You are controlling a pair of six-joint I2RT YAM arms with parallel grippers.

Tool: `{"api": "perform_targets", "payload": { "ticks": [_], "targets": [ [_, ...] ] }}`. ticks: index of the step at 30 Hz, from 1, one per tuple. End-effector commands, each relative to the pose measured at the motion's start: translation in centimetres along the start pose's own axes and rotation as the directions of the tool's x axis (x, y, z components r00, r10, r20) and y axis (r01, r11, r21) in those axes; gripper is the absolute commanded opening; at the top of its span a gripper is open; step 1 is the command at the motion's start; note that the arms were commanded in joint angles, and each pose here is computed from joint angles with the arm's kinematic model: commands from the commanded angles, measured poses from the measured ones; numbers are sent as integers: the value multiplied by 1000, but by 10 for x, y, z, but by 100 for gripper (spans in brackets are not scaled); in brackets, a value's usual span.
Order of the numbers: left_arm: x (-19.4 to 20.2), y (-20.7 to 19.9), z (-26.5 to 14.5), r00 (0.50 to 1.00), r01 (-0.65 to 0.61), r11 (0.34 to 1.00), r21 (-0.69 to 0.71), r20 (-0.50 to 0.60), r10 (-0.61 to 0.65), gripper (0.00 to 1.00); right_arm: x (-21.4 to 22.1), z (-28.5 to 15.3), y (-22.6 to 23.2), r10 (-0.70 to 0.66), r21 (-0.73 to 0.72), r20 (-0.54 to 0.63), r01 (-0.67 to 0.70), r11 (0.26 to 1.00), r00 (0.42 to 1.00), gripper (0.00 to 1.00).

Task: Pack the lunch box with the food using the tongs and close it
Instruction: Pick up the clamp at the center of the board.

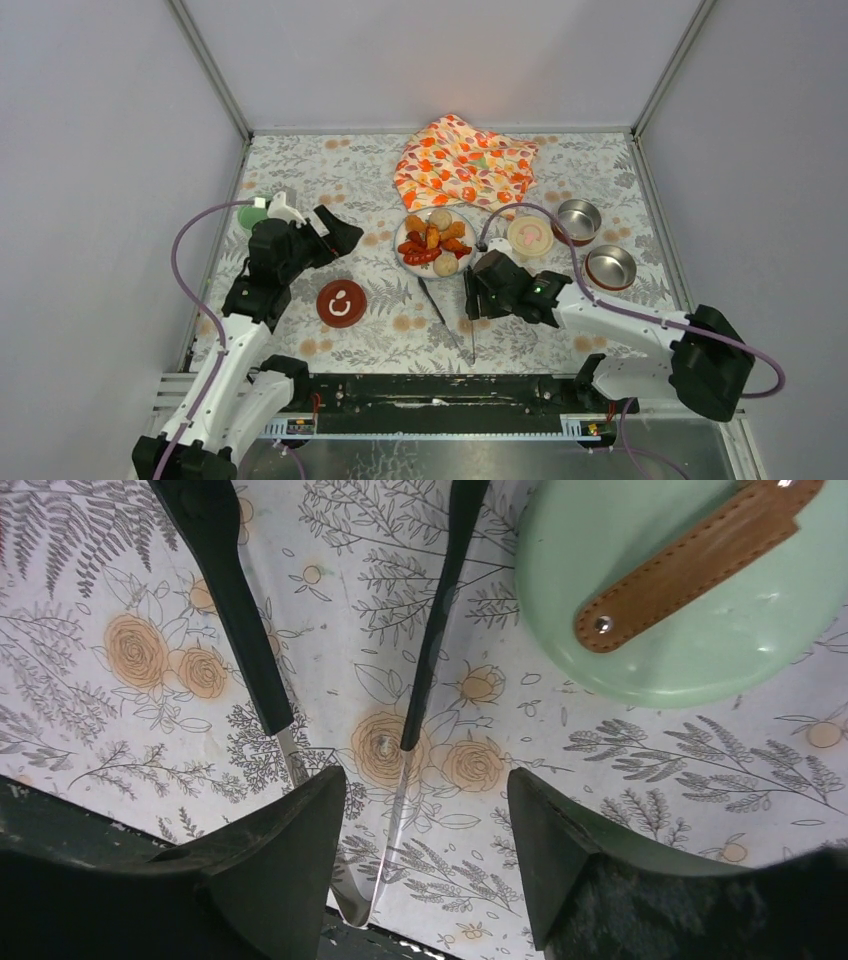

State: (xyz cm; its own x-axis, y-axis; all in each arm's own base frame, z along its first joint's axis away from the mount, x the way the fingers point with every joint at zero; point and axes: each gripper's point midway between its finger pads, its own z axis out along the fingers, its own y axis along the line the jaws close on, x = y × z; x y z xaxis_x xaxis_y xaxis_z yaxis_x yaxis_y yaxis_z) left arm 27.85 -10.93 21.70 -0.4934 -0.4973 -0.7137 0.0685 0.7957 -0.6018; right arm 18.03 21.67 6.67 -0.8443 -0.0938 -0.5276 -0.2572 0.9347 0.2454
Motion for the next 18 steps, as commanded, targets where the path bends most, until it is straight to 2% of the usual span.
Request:
{"api": "perform_targets", "payload": {
  "ticks": [1,4,9,18],
  "targets": [
    [18,-3,5,992,126,990,58,-31,-124,98,-19,5,15,6,60,84,-11,998,996,67],
    [40,8,11,982,175,984,41,-82,-171,99,-13,14,21,-12,83,69,7,997,998,64],
    [73,17,14,967,219,976,-1,-136,-217,99,-2,28,21,-21,126,44,15,992,999,55],
    [120,4,15,937,283,959,10,-216,-274,99,6,37,19,-27,153,30,22,988,999,41]
  ]
}}
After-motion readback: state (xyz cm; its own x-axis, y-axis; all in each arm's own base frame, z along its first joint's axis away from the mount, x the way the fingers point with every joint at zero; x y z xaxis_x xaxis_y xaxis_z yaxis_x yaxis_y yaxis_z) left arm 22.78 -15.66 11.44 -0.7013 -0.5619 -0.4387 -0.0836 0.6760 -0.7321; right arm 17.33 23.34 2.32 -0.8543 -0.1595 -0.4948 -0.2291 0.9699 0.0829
